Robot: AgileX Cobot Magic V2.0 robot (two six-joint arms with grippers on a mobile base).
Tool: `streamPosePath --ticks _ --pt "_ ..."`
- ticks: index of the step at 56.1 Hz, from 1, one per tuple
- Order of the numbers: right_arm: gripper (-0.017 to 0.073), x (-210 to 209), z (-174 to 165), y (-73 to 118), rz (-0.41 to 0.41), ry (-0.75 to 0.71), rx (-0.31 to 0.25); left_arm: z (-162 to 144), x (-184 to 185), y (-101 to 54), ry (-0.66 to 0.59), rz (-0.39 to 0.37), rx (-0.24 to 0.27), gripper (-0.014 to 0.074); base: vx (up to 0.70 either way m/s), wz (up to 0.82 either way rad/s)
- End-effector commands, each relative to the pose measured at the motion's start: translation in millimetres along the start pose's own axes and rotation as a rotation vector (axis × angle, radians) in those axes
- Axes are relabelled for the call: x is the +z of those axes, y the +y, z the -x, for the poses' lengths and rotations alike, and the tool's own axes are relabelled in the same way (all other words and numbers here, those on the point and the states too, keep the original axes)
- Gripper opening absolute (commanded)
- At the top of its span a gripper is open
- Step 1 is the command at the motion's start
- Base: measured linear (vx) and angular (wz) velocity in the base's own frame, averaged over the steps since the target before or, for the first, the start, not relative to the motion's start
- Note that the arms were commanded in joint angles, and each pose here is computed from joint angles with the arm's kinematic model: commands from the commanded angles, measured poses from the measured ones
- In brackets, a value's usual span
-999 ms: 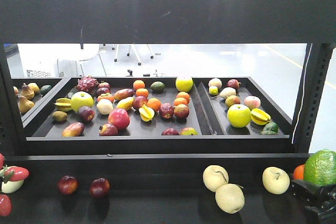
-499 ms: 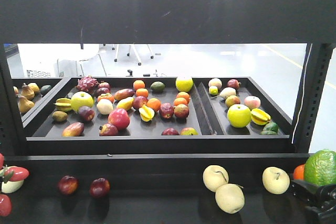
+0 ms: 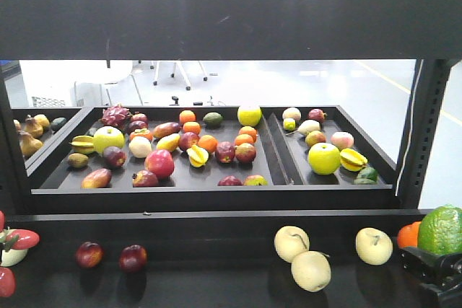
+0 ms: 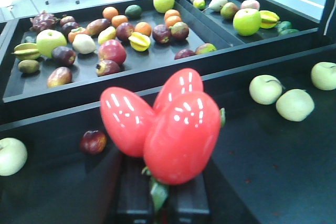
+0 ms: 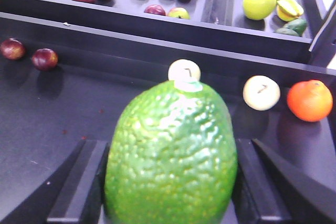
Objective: Pick snacks and fruit into basket
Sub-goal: 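Drive the base away from the fruit stand holding both fruits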
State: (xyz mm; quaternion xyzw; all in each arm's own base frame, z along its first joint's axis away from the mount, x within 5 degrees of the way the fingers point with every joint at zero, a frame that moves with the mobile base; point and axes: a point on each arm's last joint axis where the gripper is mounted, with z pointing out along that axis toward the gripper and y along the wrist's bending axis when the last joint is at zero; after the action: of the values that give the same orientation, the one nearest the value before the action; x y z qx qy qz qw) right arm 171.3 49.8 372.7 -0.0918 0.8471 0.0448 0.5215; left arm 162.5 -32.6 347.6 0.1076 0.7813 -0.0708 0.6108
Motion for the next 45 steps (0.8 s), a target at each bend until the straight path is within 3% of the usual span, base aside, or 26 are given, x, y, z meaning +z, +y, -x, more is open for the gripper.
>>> streamPosePath --ticks 1,45 --pt "-0.0008 -7.4 16.1 -0.7 0.005 -0.120 -0.016 16.1 -5.1 3.0 -0.106 0.035 -0.008 0.0000 -0.02 -0.08" --pt "-0.0008 -7.4 16.1 -0.7 0.005 -0.120 -0.016 15.7 -4.0 3.1 -0.102 0.035 -0.009 0.0000 -0.09 -0.22"
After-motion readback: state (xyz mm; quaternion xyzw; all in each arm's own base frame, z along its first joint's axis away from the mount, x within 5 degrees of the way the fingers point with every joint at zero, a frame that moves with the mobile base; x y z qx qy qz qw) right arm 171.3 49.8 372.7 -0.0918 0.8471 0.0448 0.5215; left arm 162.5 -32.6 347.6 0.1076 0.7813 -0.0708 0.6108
